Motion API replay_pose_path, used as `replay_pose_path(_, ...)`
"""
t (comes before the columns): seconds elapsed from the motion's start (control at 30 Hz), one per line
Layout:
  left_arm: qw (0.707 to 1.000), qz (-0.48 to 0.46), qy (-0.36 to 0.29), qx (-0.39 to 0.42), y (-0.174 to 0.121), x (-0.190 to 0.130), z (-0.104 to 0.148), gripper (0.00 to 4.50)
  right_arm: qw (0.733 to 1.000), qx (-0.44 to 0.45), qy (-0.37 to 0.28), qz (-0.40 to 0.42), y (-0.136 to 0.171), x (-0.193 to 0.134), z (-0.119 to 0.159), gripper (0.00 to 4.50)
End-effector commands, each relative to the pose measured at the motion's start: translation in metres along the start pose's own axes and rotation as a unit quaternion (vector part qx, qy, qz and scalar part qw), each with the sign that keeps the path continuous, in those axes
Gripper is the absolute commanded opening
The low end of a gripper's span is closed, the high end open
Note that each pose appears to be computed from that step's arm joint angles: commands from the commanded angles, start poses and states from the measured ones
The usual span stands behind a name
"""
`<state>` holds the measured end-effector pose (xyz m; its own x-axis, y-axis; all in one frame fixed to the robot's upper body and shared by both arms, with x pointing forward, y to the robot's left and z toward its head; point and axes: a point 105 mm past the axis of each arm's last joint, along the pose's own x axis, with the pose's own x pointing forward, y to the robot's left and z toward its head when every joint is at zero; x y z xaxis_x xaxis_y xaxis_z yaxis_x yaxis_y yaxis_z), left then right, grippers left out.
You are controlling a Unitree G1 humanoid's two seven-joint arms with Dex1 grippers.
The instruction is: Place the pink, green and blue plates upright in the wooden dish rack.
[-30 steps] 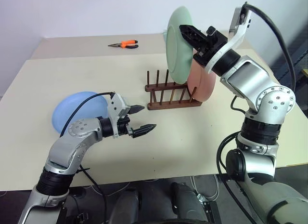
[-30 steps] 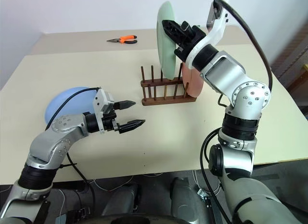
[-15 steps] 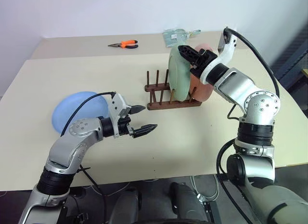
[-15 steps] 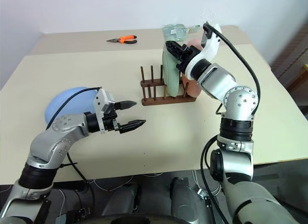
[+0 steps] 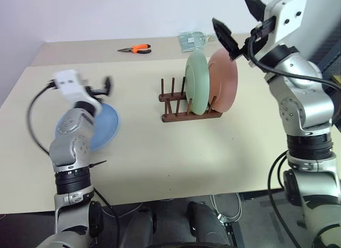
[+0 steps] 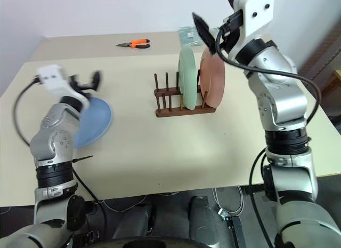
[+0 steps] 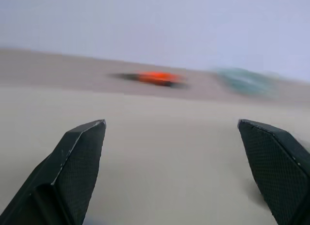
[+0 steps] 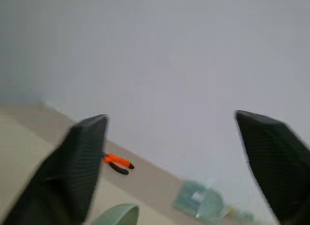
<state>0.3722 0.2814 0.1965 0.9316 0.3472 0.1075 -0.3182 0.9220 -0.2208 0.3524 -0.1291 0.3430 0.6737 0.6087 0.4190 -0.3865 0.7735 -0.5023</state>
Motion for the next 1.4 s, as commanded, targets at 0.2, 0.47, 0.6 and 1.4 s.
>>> replay_pose_path(0.2,0.966,0.249,0.067,0.027,0.074,-0.032,-0.007,4.50,0.981,0.004,-0.002,0.195,0.079,-0.017,-0.005,4.48)
replay_pose_path(0.47,0.938,0.216,0.260,-0.071,0.046,-0.085,-0.087,3.97,0.977,0.032,0.013,0.211,0.094,-0.021,-0.021,4.50)
replay_pose_path(0.6,0.933,0.232,0.257,-0.096,0.050,-0.087,-0.088,2.15,0.978,0.025,0.019,0.205,0.094,-0.019,-0.027,4.50)
replay_pose_path(1.4,0.939,-0.330,-0.058,-0.082,-0.139,-0.075,0.071,0.00,0.911,-0.312,-0.020,0.269,0.130,-0.003,-0.039,3.15)
